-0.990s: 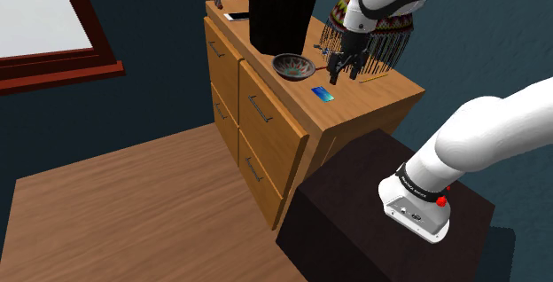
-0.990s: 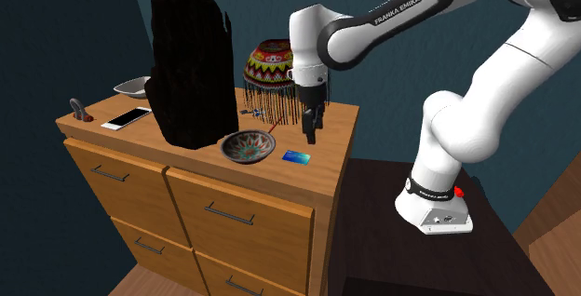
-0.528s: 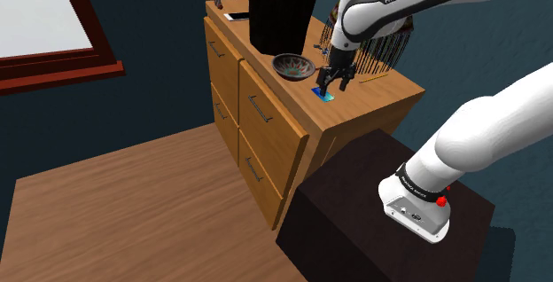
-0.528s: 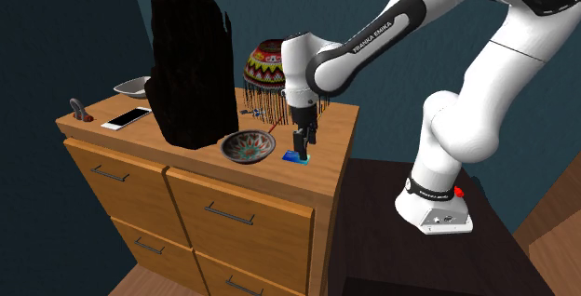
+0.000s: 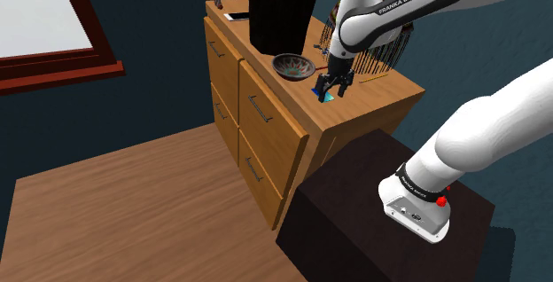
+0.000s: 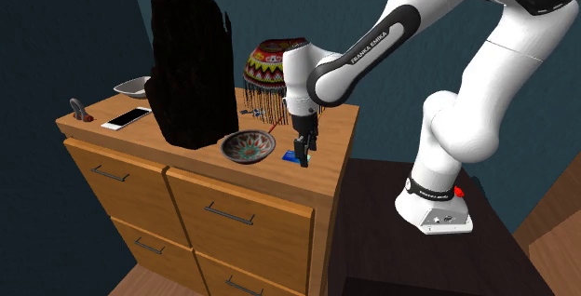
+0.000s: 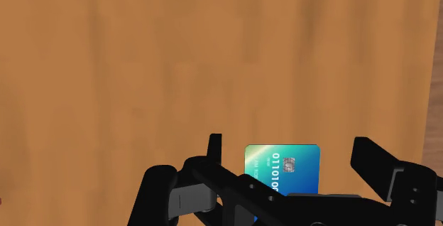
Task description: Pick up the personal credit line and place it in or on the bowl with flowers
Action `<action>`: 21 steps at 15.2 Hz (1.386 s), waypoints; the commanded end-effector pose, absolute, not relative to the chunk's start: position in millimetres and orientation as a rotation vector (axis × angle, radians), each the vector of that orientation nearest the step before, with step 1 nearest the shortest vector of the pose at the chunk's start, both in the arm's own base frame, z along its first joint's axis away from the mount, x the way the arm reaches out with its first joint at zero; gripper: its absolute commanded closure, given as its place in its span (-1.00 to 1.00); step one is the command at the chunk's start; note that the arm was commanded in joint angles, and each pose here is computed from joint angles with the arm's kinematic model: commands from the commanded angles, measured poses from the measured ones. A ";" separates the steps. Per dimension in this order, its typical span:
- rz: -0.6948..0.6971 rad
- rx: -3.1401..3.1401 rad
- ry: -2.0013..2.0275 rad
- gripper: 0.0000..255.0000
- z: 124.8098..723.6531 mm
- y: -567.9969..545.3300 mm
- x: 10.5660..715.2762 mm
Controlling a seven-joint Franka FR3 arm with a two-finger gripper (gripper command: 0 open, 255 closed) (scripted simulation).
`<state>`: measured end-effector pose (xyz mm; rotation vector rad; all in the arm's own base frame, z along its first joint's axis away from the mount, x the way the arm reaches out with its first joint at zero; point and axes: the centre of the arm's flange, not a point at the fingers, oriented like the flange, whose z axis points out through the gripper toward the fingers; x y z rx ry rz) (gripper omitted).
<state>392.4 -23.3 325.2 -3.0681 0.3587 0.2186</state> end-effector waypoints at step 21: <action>0.218 -3.068 0.359 1.00 367.3 -23.3 392.4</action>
